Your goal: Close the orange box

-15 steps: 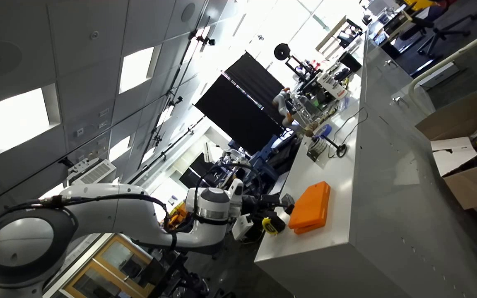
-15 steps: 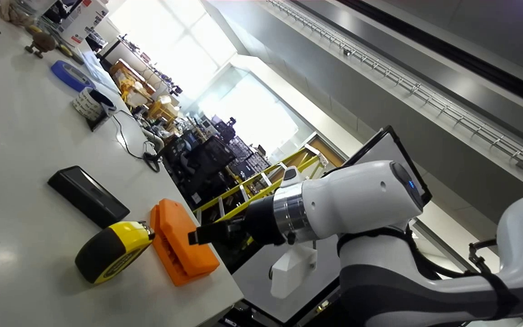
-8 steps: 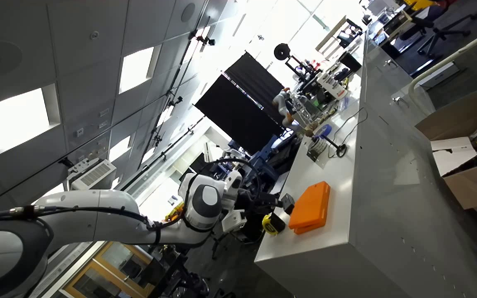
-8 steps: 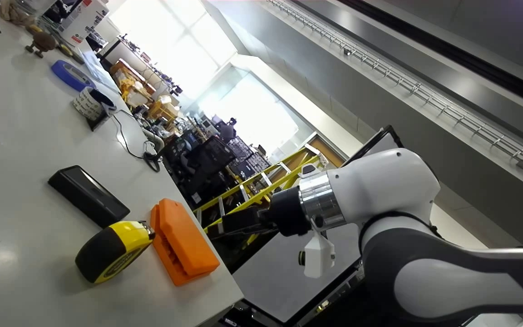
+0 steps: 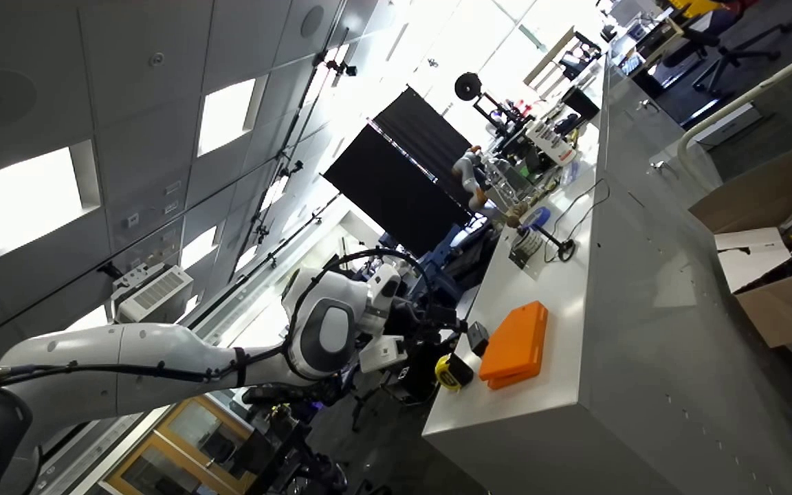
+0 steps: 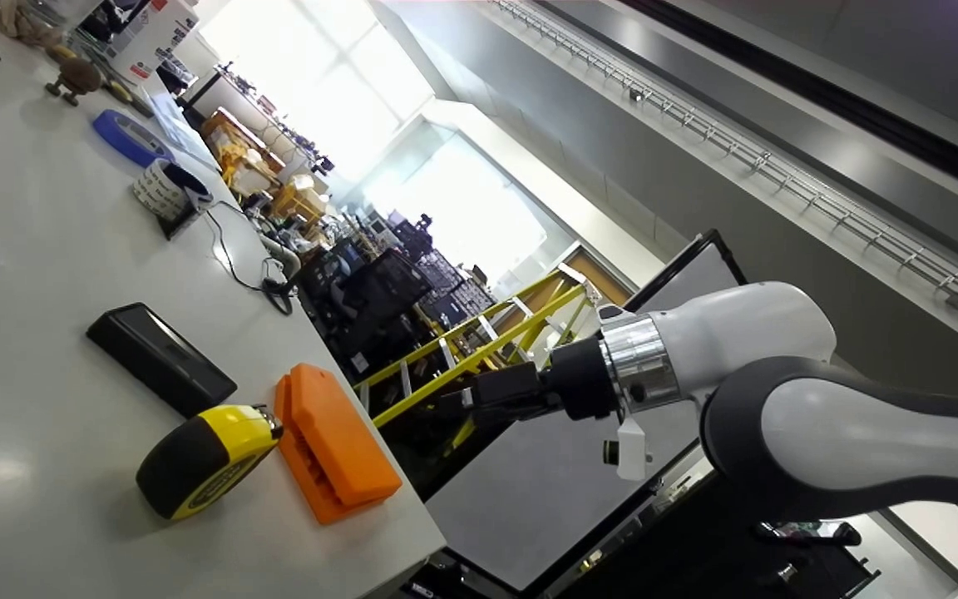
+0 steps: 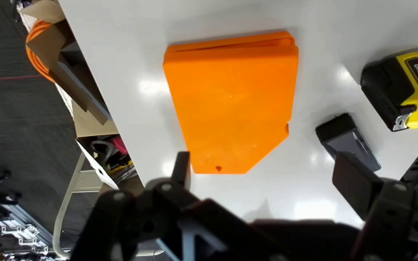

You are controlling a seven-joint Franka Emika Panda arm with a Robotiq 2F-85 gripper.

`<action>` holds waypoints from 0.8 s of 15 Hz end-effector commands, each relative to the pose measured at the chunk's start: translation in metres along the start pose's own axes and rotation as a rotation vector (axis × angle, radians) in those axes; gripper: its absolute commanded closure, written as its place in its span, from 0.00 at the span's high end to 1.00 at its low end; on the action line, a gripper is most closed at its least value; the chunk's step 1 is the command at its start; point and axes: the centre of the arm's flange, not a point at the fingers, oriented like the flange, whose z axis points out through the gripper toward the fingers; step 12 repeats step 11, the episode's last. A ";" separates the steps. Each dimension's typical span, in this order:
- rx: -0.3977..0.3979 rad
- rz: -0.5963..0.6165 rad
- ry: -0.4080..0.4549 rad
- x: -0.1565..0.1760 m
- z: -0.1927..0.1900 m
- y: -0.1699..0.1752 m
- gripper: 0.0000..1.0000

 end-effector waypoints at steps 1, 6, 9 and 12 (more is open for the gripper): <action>0.000 0.000 0.000 -0.001 -0.001 0.000 1.00; 0.000 -0.001 -0.003 -0.003 0.000 0.000 1.00; 0.000 -0.001 -0.004 -0.003 0.000 0.000 1.00; 0.000 -0.001 -0.004 -0.003 0.000 0.000 1.00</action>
